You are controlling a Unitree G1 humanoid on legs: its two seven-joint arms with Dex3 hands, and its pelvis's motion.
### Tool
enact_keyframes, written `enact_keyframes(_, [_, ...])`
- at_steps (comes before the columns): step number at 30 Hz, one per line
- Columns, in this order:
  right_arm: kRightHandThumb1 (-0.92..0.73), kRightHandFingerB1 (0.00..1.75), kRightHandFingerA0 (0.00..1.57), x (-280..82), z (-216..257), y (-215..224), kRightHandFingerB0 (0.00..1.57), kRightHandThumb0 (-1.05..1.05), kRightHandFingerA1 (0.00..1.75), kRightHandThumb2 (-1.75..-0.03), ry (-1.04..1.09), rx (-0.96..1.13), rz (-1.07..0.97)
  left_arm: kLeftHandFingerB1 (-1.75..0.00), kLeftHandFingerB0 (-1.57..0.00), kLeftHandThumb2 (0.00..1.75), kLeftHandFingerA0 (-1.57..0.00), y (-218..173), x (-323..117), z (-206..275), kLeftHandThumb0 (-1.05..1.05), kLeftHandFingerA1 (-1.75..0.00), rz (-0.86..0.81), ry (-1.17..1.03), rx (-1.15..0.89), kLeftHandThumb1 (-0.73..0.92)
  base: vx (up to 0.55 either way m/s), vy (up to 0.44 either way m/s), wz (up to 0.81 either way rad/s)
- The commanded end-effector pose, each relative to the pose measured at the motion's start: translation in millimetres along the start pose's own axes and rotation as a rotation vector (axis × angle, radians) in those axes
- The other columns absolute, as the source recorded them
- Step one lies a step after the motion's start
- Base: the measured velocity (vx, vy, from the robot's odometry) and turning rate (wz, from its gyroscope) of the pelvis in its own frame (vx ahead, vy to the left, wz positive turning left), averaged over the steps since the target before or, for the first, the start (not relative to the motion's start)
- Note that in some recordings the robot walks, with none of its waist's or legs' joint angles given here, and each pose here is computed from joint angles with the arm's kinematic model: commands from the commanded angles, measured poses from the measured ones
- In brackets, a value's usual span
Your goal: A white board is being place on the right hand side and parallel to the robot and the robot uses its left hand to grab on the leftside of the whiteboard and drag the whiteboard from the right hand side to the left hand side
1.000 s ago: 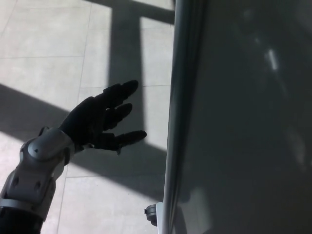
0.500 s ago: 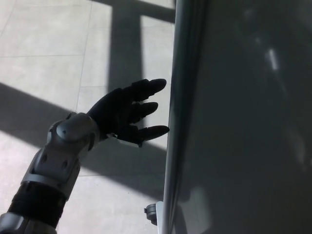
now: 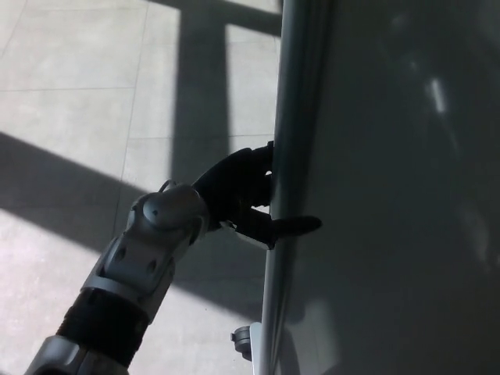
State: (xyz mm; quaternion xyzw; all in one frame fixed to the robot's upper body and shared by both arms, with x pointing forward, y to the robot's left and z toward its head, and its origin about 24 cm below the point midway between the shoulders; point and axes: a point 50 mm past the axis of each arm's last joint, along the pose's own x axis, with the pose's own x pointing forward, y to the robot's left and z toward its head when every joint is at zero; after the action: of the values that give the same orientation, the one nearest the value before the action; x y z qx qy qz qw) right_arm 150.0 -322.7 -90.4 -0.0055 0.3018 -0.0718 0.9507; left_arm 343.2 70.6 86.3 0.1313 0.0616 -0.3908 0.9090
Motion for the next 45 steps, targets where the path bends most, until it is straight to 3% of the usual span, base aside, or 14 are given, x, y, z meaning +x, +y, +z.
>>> enact_keyframes(1, [-0.78,0.71,0.66,1,7,-6,0.36,-0.79,1.19,-0.62,-0.017,-0.006,-0.010,-0.20,-0.01,0.58,-0.11,-13,13,13,-0.75,-0.31,-0.025,-0.012,0.073,0.48,0.00,0.000,0.00])
enact_keyframes(5, [-0.77,0.72,0.70,2,8,-4,0.34,-0.80,1.21,-0.65,-0.022,-0.001,-0.005,-0.22,-0.01,0.56,-0.29,-19,17,14,-0.63,-0.37,-0.026,-0.019,0.065,0.52,0.00,0.000,0.00])
enact_keyframes(9, [-0.77,0.72,0.70,4,10,-2,0.34,-0.80,1.21,-0.65,-0.031,0.005,0.000,-0.22,-0.01,0.56,-0.29,-25,22,15,-0.63,-0.37,-0.023,-0.033,0.050,0.52,0.00,0.000,0.00])
enact_keyframes(10, [-0.76,0.74,0.70,5,12,-3,0.34,-0.81,1.19,-0.64,-0.036,-0.003,0.001,-0.28,-0.19,0.61,-0.81,-27,24,12,-0.35,-0.47,0.004,-0.048,0.040,0.69,0.00,0.000,0.00])
enact_keyframes(11, [-0.76,0.74,0.70,6,14,-3,0.34,-0.81,1.19,-0.64,-0.041,-0.012,0.003,-0.28,-0.19,0.61,-0.81,-30,25,9,-0.35,-0.47,0.037,-0.067,0.027,0.69,0.00,0.000,0.00])
enact_keyframes(12, [-0.56,0.72,0.80,7,17,-4,0.37,-0.80,1.11,-1.00,-0.041,-0.014,0.002,-0.33,-0.38,0.64,-0.93,-30,25,8,-0.26,-0.50,0.061,-0.073,0.023,0.77,0.00,0.000,0.00])
enact_keyframes(13, [-0.76,0.74,0.73,8,17,-4,0.34,-0.79,1.20,-0.64,-0.039,-0.014,0.000,-0.37,-0.53,0.64,-1.00,-29,25,6,-0.24,-0.50,0.073,-0.075,0.018,0.78,0.00,0.000,0.00])
enact_keyframes(15, [-0.76,0.74,0.73,8,17,-4,0.34,-0.79,1.20,-0.64,-0.037,-0.014,-0.002,-0.37,-0.53,0.64,-1.00,-28,25,4,-0.24,-0.50,0.080,-0.075,0.012,0.78,0.00,0.000,0.00])
enact_keyframes(16, [-0.75,0.73,0.75,9,18,-4,0.35,-0.75,1.21,-0.67,-0.027,-0.016,-0.004,-0.51,-0.87,0.65,-1.04,-24,20,-1,-0.15,-0.55,0.089,-0.090,-0.017,0.80,0.00,0.000,0.00])
enact_keyframes(18, [-0.75,0.74,0.75,9,17,-4,0.37,-0.75,1.20,-0.67,-0.017,-0.019,-0.009,-0.54,-0.92,0.65,-1.04,-20,16,-4,-0.13,-0.58,0.098,-0.092,-0.030,0.81,0.00,0.000,0.00])
enact_keyframes(19, [-0.55,0.73,0.79,9,17,-4,0.39,-0.77,1.11,-0.99,-0.015,-0.017,-0.008,-0.61,-0.97,0.66,-1.03,-16,12,-7,-0.11,-0.69,0.105,-0.079,-0.046,0.82,0.00,0.000,0.00])
enact_keyframes(22, [-0.55,0.73,0.79,9,17,-4,0.39,-0.77,1.11,-0.99,-0.014,-0.017,-0.008,-0.61,-0.97,0.66,-1.03,-15,12,-8,-0.11,-0.69,0.107,-0.080,-0.047,0.82,0.00,0.000,0.00])
enact_keyframes(23, [-0.77,0.75,0.73,9,16,-4,0.39,-0.77,1.22,-0.63,-0.013,-0.023,-0.008,-0.70,-0.91,0.64,-1.04,-7,6,-11,-0.28,-0.70,0.105,-0.065,-0.038,0.78,0.00,0.000,0.00])
enact_keyframes(45, [-0.76,0.77,0.78,11,24,-5,0.45,-0.75,1.21,-0.65,-0.036,-0.056,0.009,-0.80,-0.93,0.61,-1.02,68,-62,-5,-0.19,-0.73,-0.147,0.091,-0.033,0.71,0.00,0.000,0.00])
